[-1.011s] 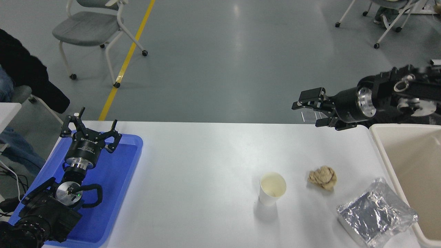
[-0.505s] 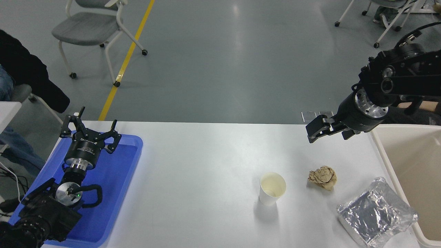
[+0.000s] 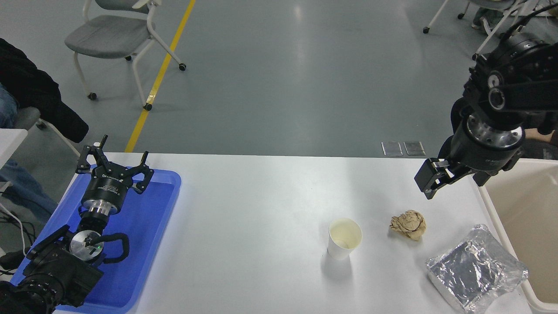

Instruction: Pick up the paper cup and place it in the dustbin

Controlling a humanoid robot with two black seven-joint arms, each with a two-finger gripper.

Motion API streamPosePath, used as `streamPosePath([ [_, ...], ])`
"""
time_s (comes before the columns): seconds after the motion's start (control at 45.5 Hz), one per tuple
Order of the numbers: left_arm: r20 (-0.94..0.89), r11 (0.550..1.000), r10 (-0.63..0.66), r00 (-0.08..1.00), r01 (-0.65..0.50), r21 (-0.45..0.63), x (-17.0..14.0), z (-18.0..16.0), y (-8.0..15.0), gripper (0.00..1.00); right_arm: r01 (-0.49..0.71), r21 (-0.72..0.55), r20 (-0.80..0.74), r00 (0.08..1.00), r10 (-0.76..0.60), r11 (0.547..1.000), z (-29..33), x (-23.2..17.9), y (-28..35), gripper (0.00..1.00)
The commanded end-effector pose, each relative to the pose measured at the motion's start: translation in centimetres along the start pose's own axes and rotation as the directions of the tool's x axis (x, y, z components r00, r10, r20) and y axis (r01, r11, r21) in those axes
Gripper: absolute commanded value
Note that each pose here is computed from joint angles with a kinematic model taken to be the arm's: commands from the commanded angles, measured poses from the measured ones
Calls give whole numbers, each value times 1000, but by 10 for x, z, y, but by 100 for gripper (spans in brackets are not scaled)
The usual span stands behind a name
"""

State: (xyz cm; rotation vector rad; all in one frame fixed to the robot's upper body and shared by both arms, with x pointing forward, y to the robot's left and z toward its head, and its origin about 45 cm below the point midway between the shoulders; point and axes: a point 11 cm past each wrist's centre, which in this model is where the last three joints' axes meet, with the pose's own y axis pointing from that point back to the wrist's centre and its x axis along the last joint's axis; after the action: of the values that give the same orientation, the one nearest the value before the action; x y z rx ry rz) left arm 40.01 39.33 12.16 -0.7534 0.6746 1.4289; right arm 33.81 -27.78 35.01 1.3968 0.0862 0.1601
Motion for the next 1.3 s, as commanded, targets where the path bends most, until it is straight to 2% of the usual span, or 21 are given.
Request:
streamPosePath([
  [0.0, 3, 1000, 2, 1000, -2, 0, 1, 1, 0, 100, 15, 24, 38, 999, -16, 1000, -3, -10, 11, 100],
  [0.352, 0, 1000, -1, 1000, 1, 1, 0, 0, 0, 100, -65, 102, 12, 998, 65, 993, -26, 7, 18, 100],
  [0.484, 0, 1000, -1, 1000, 1, 1, 0, 0, 0, 100, -70, 144, -8, 997, 72, 987, -39, 10, 8, 100],
  [0.835, 1, 1000, 2, 1000, -2, 1, 1, 0, 0, 100, -195, 214, 29, 981, 194, 957, -57, 46, -40, 100],
  [1.275, 0, 1000, -3, 1000, 3, 1, -1, 0, -1, 100, -155, 247, 13, 988, 156, 957, -72, 46, -114, 100],
])
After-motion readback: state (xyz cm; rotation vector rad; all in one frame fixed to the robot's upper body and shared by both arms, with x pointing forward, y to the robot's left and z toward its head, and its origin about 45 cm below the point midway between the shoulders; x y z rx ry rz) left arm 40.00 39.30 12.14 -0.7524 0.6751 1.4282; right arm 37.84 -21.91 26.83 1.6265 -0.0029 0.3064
